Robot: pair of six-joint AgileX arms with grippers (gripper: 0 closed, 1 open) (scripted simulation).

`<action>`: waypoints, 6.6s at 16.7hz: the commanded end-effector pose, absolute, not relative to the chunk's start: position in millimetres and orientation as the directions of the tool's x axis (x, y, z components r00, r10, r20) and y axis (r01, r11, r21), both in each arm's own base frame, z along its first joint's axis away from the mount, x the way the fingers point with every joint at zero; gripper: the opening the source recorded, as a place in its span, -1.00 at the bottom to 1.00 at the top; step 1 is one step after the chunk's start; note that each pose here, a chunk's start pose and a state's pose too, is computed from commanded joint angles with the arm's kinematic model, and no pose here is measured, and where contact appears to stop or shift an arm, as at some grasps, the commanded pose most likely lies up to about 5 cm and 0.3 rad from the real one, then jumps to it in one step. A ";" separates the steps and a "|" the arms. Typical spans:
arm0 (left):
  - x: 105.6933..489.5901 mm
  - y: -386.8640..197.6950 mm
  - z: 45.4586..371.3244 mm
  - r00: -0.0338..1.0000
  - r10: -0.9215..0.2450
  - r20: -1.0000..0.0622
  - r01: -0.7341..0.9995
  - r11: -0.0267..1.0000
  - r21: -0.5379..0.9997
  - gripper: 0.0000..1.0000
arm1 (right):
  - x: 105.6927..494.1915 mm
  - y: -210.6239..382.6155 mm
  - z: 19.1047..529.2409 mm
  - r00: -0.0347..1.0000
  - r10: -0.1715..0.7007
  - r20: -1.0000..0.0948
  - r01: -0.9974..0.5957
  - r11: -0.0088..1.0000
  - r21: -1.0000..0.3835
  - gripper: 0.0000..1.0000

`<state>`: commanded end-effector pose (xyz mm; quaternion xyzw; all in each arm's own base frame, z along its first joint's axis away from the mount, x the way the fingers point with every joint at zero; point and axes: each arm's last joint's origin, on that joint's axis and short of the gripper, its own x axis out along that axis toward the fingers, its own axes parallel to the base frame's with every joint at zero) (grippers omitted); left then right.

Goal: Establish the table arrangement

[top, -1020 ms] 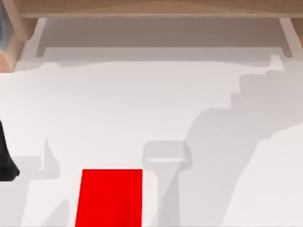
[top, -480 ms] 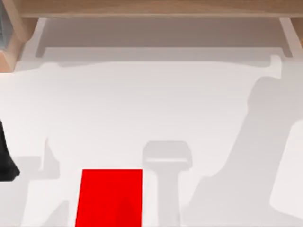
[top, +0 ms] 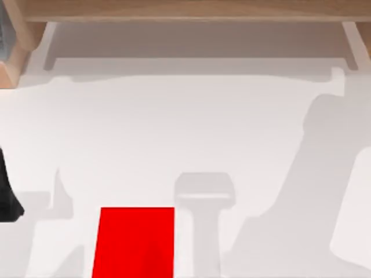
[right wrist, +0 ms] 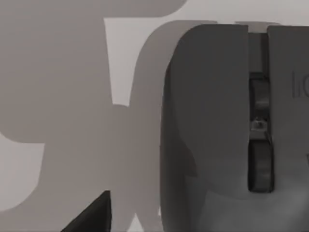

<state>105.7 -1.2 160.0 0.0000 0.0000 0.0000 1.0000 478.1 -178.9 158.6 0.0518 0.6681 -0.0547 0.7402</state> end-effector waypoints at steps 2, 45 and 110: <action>105.7 -1.2 160.0 1.000 0.000 0.000 0.000 1.000 0.000 1.00 | 478.2 -178.8 156.1 0.101 -0.011 -0.995 0.148 0.989 0.004 1.00; 105.7 -1.2 160.0 1.000 0.000 0.000 0.000 1.000 0.000 1.00 | 481.5 -178.7 132.8 0.107 -0.013 -0.994 0.151 0.989 0.003 -1.00; 105.7 -1.2 160.0 1.000 0.000 0.000 0.000 1.000 0.000 1.00 | 215.6 414.9 163.3 0.138 0.055 -0.989 0.008 0.998 0.056 -1.00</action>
